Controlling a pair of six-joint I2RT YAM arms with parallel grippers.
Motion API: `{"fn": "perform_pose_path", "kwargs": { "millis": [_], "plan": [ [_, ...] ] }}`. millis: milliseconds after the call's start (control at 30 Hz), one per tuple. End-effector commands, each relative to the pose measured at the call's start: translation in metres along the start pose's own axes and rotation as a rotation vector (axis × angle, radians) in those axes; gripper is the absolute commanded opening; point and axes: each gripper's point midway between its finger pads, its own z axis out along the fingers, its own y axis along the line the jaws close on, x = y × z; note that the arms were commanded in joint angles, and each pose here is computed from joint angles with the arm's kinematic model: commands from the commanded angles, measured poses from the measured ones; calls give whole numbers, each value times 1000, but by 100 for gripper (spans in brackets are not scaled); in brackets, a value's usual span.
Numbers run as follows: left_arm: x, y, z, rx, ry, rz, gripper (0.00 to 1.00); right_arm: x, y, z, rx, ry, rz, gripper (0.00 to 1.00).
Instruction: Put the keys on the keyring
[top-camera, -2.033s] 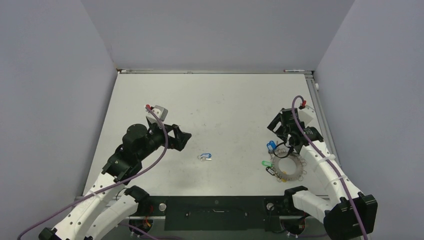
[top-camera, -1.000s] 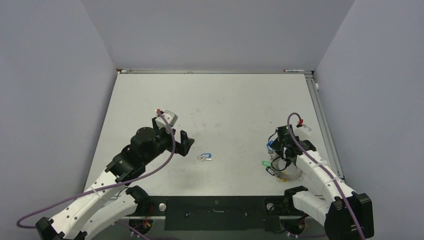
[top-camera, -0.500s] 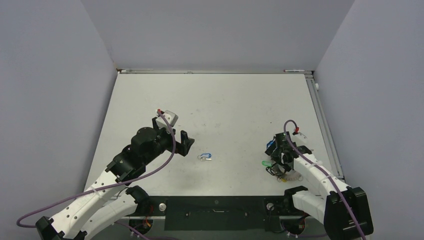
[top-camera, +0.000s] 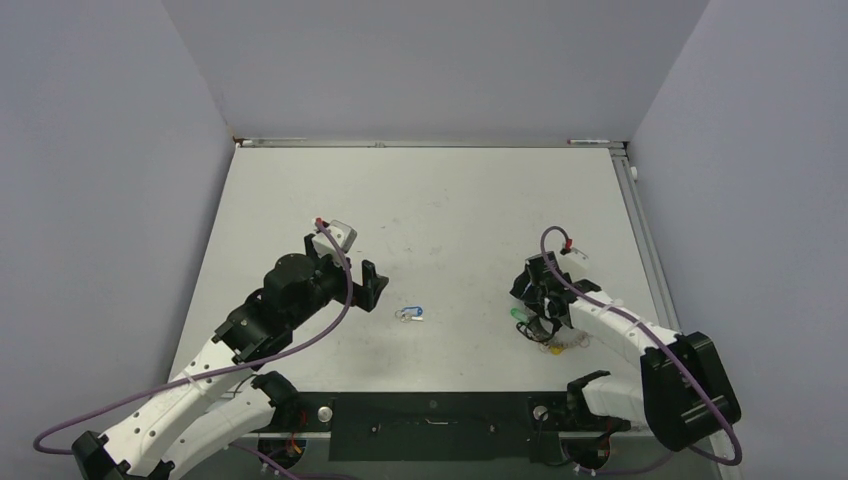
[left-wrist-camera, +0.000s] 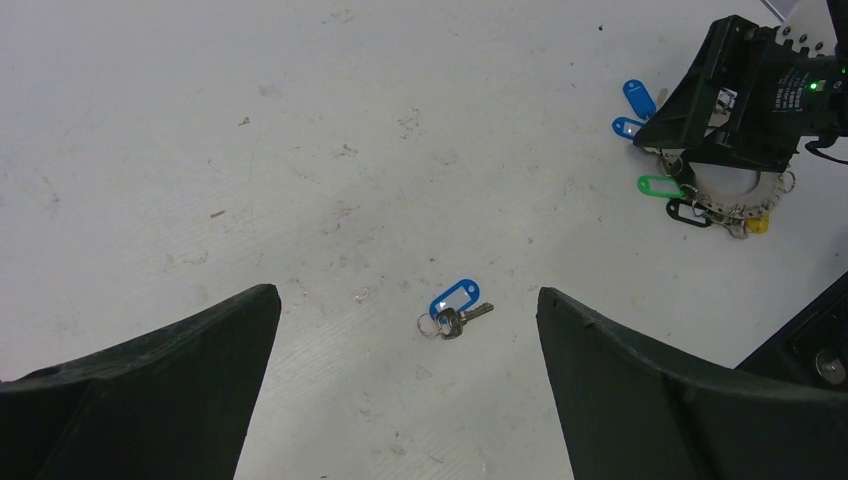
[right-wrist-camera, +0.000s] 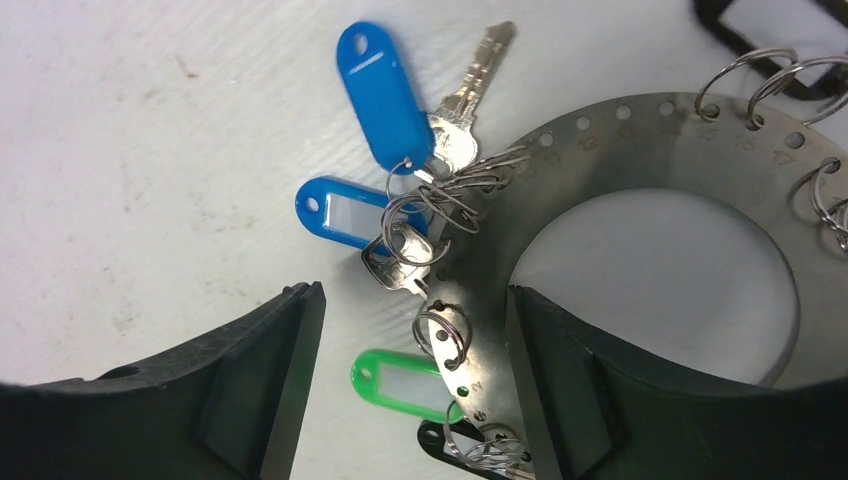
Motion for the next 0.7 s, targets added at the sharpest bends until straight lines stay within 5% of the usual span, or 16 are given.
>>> {"fn": "perform_pose_path", "kwargs": {
  "millis": [0,667],
  "plan": [
    [-6,1,0,-10,-18,18,100,29,28,9,-51,89,15,67],
    [-5,5,1,-31,-16,27,100,70,194,34,-230,139,-76,64]
  ]
}}
